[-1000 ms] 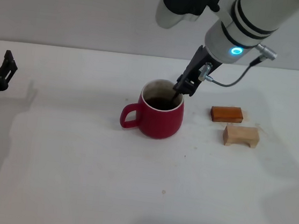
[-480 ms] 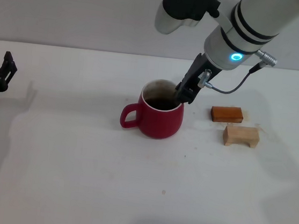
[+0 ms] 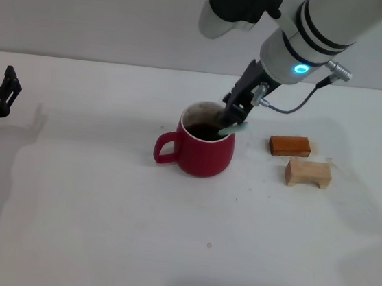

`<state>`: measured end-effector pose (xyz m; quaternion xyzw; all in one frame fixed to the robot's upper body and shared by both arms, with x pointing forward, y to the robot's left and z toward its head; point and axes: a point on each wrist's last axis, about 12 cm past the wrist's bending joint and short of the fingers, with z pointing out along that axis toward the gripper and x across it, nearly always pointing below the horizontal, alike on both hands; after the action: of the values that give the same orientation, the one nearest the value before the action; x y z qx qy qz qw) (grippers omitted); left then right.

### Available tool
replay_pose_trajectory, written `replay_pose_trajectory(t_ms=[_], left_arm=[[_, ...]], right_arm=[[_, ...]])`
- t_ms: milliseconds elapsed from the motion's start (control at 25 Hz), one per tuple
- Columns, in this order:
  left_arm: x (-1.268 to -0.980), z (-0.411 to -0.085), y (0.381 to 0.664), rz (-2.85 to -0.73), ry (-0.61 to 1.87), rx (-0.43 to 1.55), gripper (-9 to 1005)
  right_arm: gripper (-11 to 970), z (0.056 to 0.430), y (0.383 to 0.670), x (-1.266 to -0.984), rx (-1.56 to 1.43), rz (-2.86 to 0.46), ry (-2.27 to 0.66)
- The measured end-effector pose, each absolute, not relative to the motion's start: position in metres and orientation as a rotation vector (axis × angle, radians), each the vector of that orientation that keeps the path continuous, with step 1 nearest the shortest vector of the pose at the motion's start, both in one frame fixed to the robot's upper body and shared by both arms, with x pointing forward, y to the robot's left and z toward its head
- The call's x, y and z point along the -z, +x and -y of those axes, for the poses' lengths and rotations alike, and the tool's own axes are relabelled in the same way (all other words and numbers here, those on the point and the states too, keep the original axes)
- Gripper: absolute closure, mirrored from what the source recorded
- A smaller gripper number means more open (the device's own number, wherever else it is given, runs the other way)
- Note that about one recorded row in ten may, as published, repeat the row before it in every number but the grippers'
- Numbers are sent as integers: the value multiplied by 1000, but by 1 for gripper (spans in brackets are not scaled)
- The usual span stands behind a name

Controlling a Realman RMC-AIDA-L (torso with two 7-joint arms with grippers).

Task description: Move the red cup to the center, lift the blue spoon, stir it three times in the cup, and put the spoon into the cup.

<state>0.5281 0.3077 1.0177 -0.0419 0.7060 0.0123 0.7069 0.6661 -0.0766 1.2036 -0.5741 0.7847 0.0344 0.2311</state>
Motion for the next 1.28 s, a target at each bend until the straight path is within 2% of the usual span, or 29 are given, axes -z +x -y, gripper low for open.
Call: replay_pose_trajectory(t_ms=[80, 240, 480, 680, 960, 1280], left_arm=[[-1018, -308, 529, -1569, -93, -25, 149], [-1018, -307, 530, -1569, -89, -24, 149], [-1020, -306, 532, -1566, -80, -23, 149], [-1023, -301, 537, -1559, -53, -12, 149], [-1025, -297, 541, -1554, -26, -1, 149], [-1026, -295, 544, -1554, -8, 2, 149]], right_arm=[[613, 79, 667, -1203, -82, -2100, -1551], [613, 80, 663, -1203, -8, -1902, -1477], [614, 91, 656, -1187, 61, -1627, -1147], [615, 120, 649, -1171, 35, -1492, -809], [615, 174, 643, -1138, -6, -1522, -414], [616, 215, 609, -1106, 143, -1466, -172]])
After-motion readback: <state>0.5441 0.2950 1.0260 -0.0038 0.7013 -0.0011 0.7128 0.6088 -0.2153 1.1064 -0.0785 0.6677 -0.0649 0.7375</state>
